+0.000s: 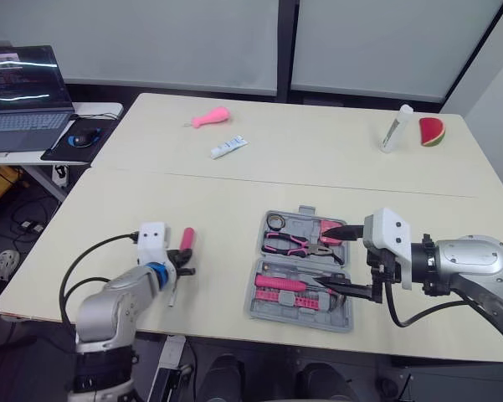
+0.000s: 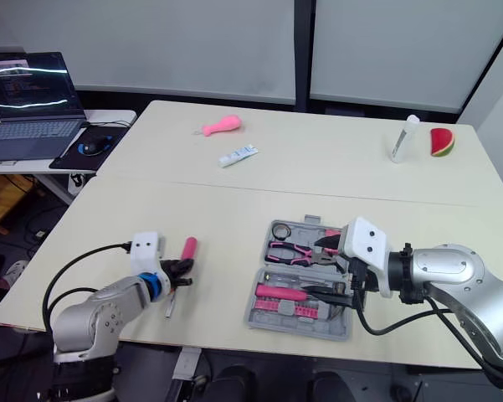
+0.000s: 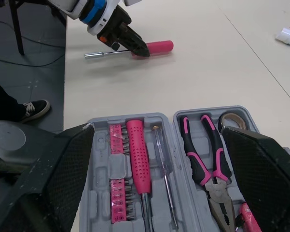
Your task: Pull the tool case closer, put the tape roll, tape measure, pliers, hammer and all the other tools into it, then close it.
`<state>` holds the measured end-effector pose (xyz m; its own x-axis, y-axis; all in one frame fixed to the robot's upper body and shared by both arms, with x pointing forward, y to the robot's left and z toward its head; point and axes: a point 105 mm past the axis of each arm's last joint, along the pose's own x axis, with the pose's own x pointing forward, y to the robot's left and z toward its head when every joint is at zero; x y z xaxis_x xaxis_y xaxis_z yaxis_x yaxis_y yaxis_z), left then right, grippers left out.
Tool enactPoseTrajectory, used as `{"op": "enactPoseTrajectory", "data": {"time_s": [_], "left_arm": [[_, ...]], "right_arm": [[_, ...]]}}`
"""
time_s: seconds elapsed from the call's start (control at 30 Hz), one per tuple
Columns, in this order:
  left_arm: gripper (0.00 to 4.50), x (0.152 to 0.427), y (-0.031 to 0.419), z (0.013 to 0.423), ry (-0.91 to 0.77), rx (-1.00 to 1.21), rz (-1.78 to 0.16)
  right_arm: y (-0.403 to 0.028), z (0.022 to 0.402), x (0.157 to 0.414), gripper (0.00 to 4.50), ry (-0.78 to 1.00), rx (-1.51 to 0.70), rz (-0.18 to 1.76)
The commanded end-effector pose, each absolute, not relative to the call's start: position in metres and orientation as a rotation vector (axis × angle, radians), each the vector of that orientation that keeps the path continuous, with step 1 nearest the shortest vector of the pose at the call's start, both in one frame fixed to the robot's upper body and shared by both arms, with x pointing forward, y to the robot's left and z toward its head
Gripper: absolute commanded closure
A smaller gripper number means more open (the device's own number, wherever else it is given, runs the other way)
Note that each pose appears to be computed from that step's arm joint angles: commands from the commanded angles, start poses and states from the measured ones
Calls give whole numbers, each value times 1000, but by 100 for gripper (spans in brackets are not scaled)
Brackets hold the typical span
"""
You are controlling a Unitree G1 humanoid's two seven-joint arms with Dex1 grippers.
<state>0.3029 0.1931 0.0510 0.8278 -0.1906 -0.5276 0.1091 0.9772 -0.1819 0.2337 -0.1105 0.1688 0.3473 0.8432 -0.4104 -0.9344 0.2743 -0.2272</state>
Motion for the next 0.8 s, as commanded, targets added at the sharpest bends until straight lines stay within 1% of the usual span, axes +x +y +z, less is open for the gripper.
{"op": "enactPoseTrajectory", "data": {"time_s": [0.03, 0.2, 0.3, 0.6, 0.67, 0.8], "left_arm": [[383, 296, 172, 61, 551, -129, -184], [383, 290, 148, 57, 560, -131, -205], [383, 288, 141, 53, 565, -128, -198], [383, 288, 145, 38, 586, -95, -156], [312, 290, 145, 39, 575, -99, -162], [209, 289, 143, 45, 550, -112, -185]], "right_arm": [[-111, 178, 230, 0, 201, -498, 1226], [-115, 178, 231, 0, 223, -507, 1246], [-116, 178, 231, 0, 232, -509, 1254], [-120, 178, 231, 0, 248, -514, 1259], [-121, 178, 230, 0, 253, -516, 1257], [-123, 179, 229, 0, 258, -521, 1253]]}}
